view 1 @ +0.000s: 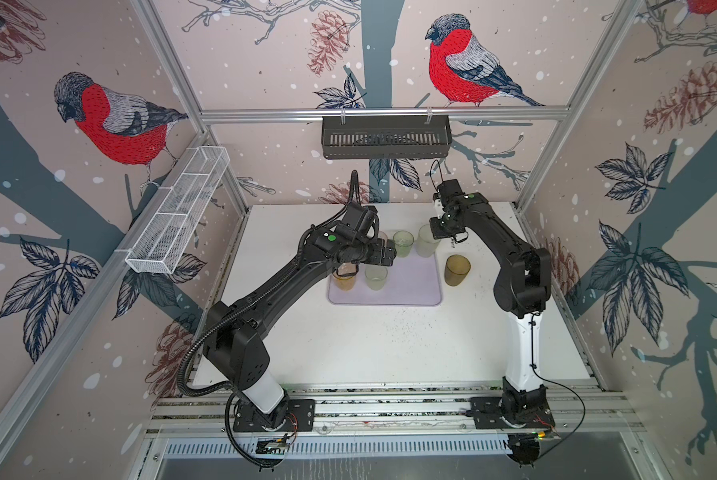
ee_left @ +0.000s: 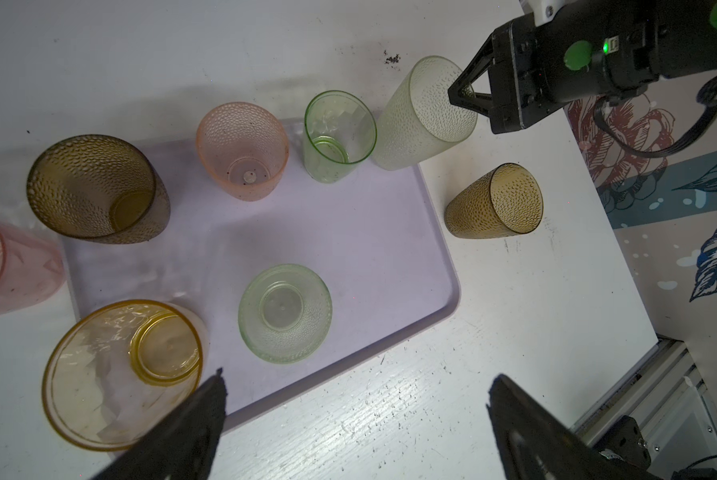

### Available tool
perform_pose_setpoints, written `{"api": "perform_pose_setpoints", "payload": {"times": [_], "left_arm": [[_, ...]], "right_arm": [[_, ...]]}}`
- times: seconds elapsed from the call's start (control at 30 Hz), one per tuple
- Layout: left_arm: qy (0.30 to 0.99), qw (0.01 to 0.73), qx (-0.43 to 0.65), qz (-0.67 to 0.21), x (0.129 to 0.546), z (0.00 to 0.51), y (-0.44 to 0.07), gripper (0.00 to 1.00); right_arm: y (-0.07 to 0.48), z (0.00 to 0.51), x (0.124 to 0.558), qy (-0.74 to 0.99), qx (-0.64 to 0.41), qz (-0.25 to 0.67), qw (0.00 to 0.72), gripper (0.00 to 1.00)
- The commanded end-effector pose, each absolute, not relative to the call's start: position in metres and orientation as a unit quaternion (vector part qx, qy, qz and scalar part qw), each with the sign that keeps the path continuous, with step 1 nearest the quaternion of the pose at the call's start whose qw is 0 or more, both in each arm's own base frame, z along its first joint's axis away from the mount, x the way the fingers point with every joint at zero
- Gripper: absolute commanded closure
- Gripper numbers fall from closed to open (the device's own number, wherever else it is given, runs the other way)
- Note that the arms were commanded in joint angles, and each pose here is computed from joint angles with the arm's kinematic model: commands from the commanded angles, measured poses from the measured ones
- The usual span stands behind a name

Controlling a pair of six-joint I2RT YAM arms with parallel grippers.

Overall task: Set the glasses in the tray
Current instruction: 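Lower the pale green frosted glass onto the tray beside the clear green glass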

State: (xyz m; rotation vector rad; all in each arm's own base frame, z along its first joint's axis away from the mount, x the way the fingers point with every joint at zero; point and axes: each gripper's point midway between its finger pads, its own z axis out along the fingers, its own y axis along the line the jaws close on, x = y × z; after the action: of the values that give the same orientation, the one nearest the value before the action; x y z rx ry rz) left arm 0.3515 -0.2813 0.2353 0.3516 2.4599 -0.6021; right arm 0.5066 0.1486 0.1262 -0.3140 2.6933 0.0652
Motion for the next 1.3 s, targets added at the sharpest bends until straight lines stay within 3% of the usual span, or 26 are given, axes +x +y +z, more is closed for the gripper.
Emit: {"api": "perform_pose_setpoints", "payload": {"times": [0.0,1.27], "left_arm": [[0.913,0.309,0.125,-0.237,0.3574,0.2455,-0.2834,0.02],[0.910,0.315,0.120,-0.241,0.3556,0.2482,-0.2824,0.02]], "right_arm": [[0.1502,0.1305,0.5078,0.968,-0.110,0.026,0.222,0.97],[0.1493,0.1276,0.5072,0.969,-0.110,0.022,0.222,0.92]]}}
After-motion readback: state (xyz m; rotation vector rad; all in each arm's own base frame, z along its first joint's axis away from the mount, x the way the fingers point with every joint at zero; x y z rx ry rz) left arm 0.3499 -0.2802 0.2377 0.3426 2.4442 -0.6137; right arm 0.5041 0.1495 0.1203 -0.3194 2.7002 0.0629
